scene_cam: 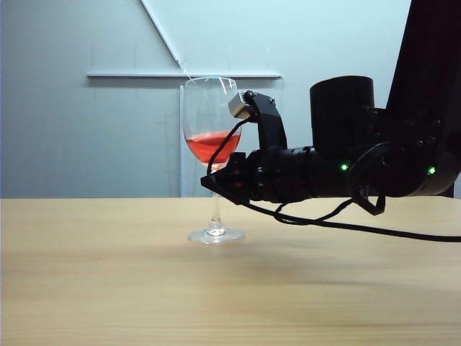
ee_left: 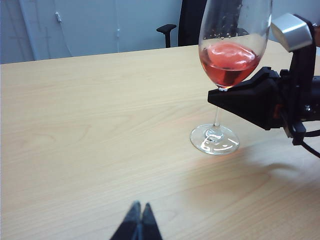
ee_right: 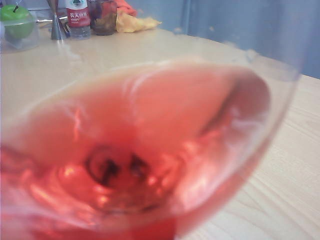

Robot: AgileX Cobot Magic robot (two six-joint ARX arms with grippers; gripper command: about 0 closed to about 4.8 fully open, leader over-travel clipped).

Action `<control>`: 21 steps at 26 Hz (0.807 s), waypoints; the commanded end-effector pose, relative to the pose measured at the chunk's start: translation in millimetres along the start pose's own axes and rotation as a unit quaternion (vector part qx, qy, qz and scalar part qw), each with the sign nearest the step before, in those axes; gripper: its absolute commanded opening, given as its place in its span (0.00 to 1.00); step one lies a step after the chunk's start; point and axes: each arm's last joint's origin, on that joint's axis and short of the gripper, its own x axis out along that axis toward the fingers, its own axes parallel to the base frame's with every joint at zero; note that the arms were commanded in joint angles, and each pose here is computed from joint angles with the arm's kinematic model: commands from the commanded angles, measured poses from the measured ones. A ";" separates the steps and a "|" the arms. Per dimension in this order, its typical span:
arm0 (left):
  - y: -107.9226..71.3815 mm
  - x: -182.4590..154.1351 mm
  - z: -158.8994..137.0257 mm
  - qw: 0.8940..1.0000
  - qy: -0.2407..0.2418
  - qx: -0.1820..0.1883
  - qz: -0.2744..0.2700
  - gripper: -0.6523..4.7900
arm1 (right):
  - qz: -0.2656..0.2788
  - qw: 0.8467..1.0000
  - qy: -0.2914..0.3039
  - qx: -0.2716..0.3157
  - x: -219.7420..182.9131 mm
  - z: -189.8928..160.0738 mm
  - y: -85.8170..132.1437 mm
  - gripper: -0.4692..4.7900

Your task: Gently pick up the goblet, rotate it counterclockwise for two full turns (viewing from above), and then place it back on the table.

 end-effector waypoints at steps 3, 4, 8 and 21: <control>-0.1 -0.2 2.0 1.000 -0.006 0.000 -0.002 0.11 | 0.000 0.999 -0.030 -0.013 1.7 9.5 -0.1 0.13; -0.1 -0.2 2.0 1.000 -0.006 0.000 -0.002 0.11 | 0.000 0.999 -0.030 -0.013 1.7 9.5 -0.1 0.15; -0.1 -0.2 2.0 1.000 -0.005 0.000 -0.002 0.11 | 0.000 0.999 -0.030 -0.013 1.7 9.5 -0.1 0.23; -0.1 -0.2 2.0 1.000 -0.006 0.000 -0.002 0.11 | 0.001 1.000 -0.017 -0.008 -2.2 4.1 1.9 0.50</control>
